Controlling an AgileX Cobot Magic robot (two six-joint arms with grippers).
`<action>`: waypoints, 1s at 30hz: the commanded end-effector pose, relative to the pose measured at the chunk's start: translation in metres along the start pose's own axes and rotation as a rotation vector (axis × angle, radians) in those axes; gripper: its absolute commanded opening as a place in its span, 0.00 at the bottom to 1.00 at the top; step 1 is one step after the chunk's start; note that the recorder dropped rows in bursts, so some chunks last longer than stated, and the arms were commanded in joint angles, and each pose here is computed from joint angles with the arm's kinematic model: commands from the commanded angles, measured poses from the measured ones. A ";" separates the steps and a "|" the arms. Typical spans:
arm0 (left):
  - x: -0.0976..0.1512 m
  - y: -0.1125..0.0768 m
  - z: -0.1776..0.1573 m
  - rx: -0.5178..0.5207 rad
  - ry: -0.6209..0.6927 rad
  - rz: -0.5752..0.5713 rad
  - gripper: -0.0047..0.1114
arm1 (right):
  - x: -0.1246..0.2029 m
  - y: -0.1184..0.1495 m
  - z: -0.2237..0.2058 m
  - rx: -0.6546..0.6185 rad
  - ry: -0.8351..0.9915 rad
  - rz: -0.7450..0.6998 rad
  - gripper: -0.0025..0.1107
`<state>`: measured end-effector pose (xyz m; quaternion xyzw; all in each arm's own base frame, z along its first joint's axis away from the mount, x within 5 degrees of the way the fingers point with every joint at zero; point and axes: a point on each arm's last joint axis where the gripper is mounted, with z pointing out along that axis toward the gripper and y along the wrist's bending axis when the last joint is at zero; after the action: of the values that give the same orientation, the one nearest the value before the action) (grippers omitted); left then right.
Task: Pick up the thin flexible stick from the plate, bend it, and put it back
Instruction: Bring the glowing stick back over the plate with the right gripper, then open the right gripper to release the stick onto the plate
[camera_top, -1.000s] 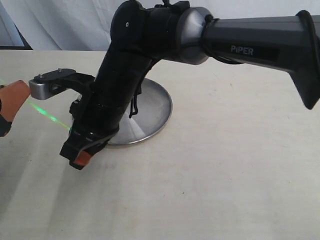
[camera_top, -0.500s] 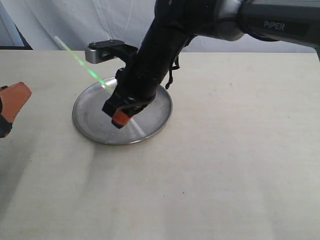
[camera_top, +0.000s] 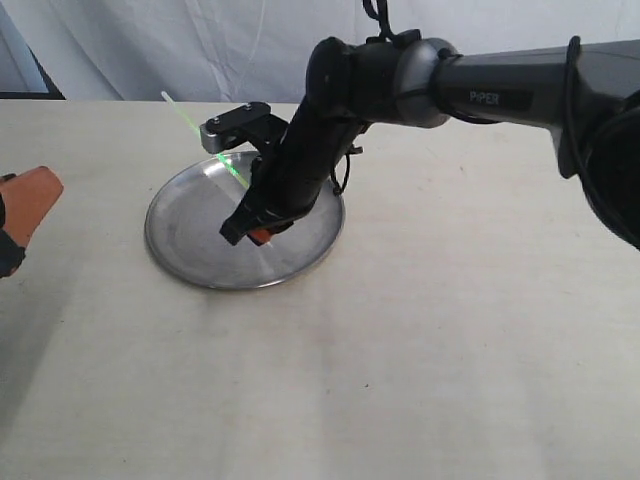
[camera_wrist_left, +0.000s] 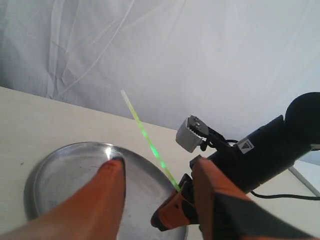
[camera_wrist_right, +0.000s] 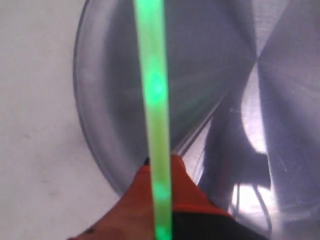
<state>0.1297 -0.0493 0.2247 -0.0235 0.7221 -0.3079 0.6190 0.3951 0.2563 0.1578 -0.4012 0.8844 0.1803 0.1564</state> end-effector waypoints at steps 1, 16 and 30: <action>0.001 0.001 0.000 -0.013 0.013 0.001 0.41 | -0.003 -0.011 0.012 0.057 -0.069 0.054 0.01; 0.002 0.002 0.000 -0.029 0.026 -0.002 0.41 | 0.010 -0.026 0.029 0.166 0.026 0.044 0.36; 0.002 0.002 0.000 -0.029 0.026 0.000 0.25 | -0.008 -0.026 -0.042 0.395 -0.047 0.104 0.02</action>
<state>0.1299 -0.0482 0.2210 -0.0275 0.7360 -0.2968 0.6079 0.4154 0.2329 0.1626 -0.3161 0.9238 0.0337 0.2136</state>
